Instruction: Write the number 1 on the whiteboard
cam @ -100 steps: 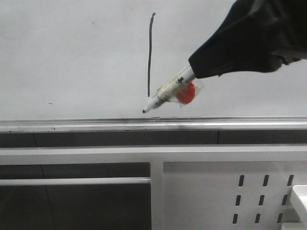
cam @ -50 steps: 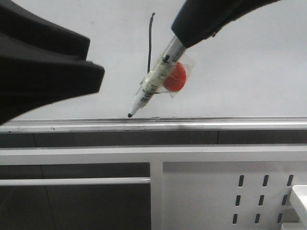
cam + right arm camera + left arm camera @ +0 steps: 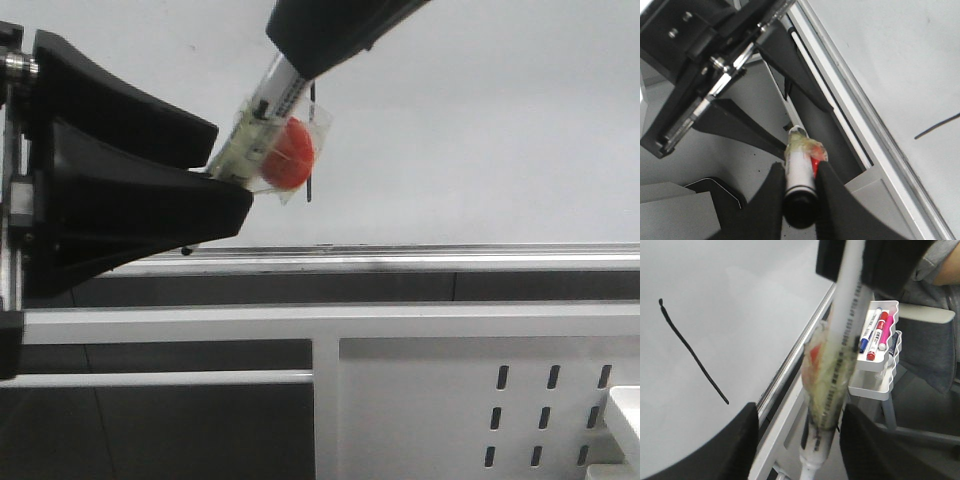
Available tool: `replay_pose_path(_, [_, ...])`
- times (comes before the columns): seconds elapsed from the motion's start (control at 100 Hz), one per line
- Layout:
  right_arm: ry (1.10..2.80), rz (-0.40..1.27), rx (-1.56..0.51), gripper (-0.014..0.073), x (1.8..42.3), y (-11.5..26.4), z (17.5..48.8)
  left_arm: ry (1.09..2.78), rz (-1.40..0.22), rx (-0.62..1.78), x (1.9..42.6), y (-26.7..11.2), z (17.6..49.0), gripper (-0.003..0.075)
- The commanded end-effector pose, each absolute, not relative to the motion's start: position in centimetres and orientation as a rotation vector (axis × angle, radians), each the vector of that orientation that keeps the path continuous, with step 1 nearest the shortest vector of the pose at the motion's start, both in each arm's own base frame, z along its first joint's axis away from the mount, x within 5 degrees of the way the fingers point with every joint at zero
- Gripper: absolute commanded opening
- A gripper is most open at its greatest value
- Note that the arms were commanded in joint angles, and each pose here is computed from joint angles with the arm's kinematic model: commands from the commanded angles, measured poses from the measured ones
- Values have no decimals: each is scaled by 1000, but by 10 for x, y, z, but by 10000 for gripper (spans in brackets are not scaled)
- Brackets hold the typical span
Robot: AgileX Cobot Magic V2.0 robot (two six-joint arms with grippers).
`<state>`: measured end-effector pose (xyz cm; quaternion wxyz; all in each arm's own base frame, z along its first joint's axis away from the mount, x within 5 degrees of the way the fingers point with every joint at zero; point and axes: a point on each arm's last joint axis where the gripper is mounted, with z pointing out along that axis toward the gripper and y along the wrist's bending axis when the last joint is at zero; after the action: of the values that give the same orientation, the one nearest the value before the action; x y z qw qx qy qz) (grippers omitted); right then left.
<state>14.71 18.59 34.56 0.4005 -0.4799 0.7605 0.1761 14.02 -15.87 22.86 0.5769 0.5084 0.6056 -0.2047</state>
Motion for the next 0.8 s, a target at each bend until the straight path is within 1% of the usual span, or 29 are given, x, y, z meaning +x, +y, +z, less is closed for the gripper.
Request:
replay_pose_path(0.0, [1814, 466, -1162, -71, 148, 188, 368, 1346, -522, 1132, 141, -164, 245, 348])
replay_pose_path(0.16, [1799, 470, -1152, -71, 148, 188, 372, 1346, -522, 1132, 141, -164, 245, 346])
replay_pose_path(0.19, [1799, 470, -1152, -71, 148, 188, 372, 1346, -522, 1132, 141, -164, 245, 327])
replay_pose_path(0.25, [1799, 470, -1152, -71, 148, 188, 372, 1348, -521, 1133, 141, -164, 244, 231])
replay_pose_path(0.27, [1799, 470, -1152, -71, 148, 188, 372, 1348, -521, 1133, 141, -164, 244, 154])
replay_pose_path(0.3, [1799, 470, -1152, -71, 148, 188, 372, 1350, -521, 1133, 141, -163, 244, 89])
replay_pose_path(0.31, [1799, 470, -1152, -71, 148, 188, 372, 1350, -521, 1133, 141, -163, 244, 44])
replay_pose_path(0.32, [1799, 470, -1152, -71, 148, 188, 372, 1350, -521, 1133, 141, -163, 244, 22])
replay_pose_path(0.33, [1799, 470, -1152, -71, 148, 188, 372, 1350, -521, 1133, 141, -163, 244, -22])
replay_pose_path(0.57, [1802, 469, -1155, -71, 148, 188, 372, 1362, -506, 1145, 142, -163, 242, -20])
replay_pose_path(0.65, [1800, 470, -1153, -49, 148, 188, 372, 1383, -503, 1132, 142, -162, 241, -20])
replay_pose_path(0.68, [1802, 469, -1155, -18, 148, 188, 372, 1399, -510, 1107, 143, -161, 241, -20])
replay_pose_path(0.72, [1806, 469, -1158, 54, 148, 188, 372, 1431, -524, 1060, 144, -159, 240, -20])
replay_pose_path(0.73, [1808, 468, -1159, 85, 147, 187, 372, 1437, -526, 1051, 144, -159, 239, -20])
replay_pose_path(0.75, [1808, 468, -1160, 119, 147, 187, 372, 1458, -534, 1021, 145, -158, 238, -20])
replay_pose_path(0.78, [1810, 468, -1162, 217, 146, 186, 372, 1479, -546, 979, 146, -157, 238, -20])
replay_pose_path(0.79, [1809, 469, -1163, 238, 146, 186, 373, 1492, -551, 963, 146, -155, 236, -20])
